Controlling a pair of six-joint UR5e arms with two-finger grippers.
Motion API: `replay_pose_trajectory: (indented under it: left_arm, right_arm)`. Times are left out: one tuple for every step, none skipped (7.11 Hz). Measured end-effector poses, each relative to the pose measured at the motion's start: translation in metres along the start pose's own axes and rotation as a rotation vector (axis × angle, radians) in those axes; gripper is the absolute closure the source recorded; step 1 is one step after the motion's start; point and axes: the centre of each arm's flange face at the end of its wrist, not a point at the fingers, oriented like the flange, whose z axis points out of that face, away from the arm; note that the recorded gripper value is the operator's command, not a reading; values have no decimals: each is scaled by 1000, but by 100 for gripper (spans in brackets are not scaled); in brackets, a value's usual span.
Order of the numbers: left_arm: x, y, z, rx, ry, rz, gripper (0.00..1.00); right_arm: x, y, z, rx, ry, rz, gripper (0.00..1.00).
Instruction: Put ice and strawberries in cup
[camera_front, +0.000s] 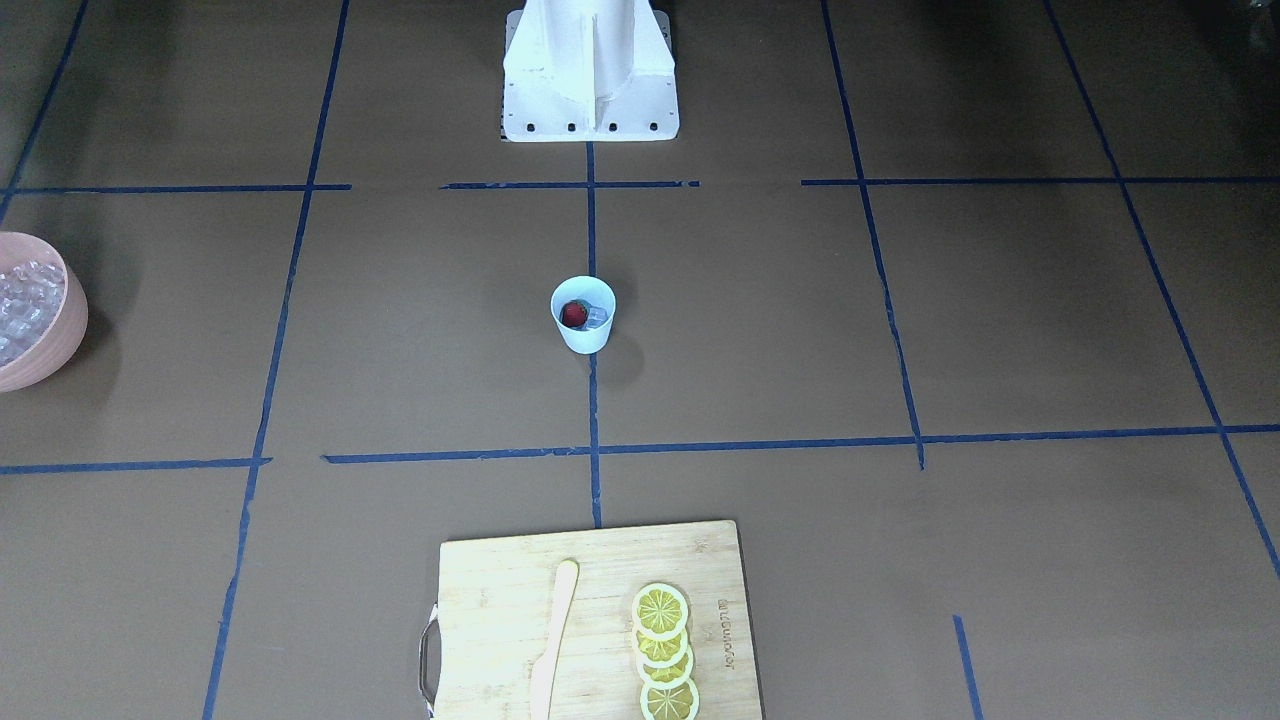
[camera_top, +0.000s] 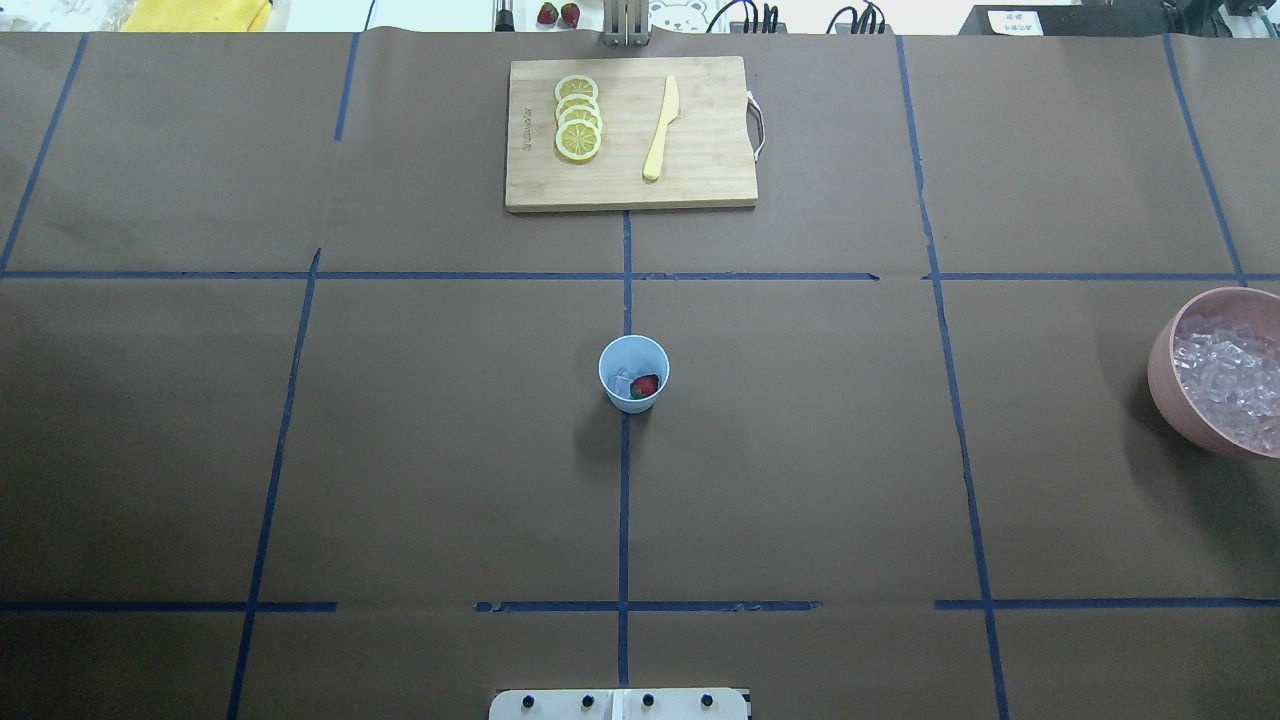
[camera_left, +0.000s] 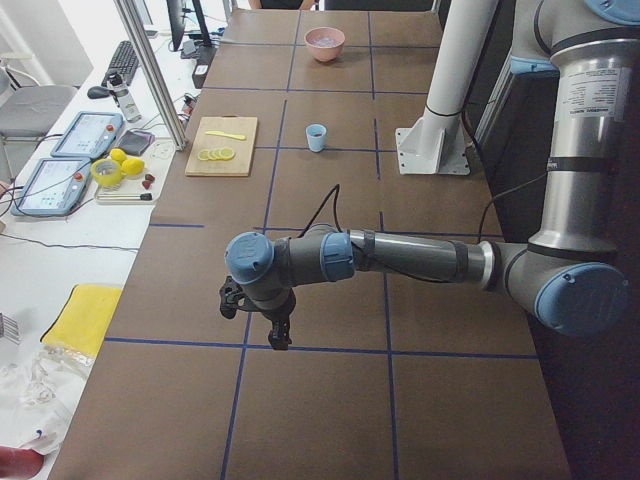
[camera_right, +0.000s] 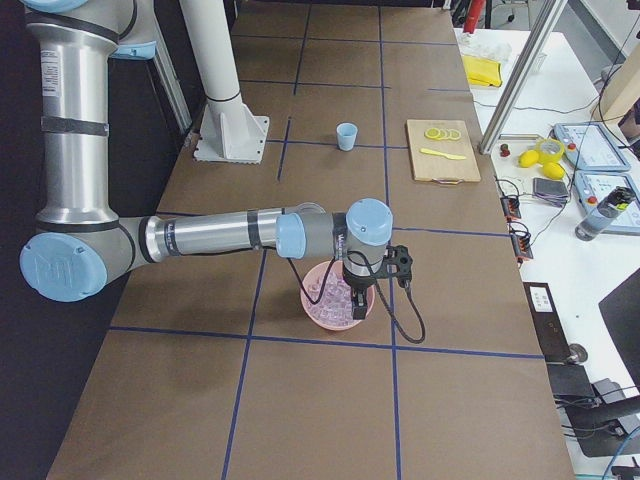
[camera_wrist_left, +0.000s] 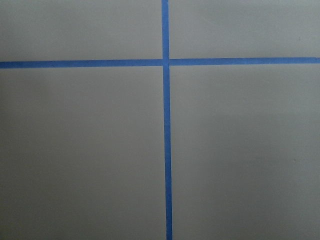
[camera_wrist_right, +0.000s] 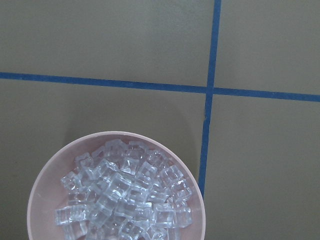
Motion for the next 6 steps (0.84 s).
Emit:
replay_pose_trajectory:
  left_arm:
    - [1,1,0,1,0,0,0]
    - [1,1,0,0,0,0,0]
    - [1,-1,1,-1,-1,2,0]
    - [2,-3,1,-2,-3,5,0]
    - [1,-3,2,-5,-3,5,0]
    - [1,-4,3,-7,-5,5,0]
  right_arm:
    - [4,1,1,-2,16,6,0]
    - [7,1,3,-5,32,9,0]
    - [12,1,3,-7,36,18,0]
    - [16,-1,1,-5,35,27,0]
    - [19,-2,2,-8,32,34,0]
    - [20,-3,3,-12,24,39,0]
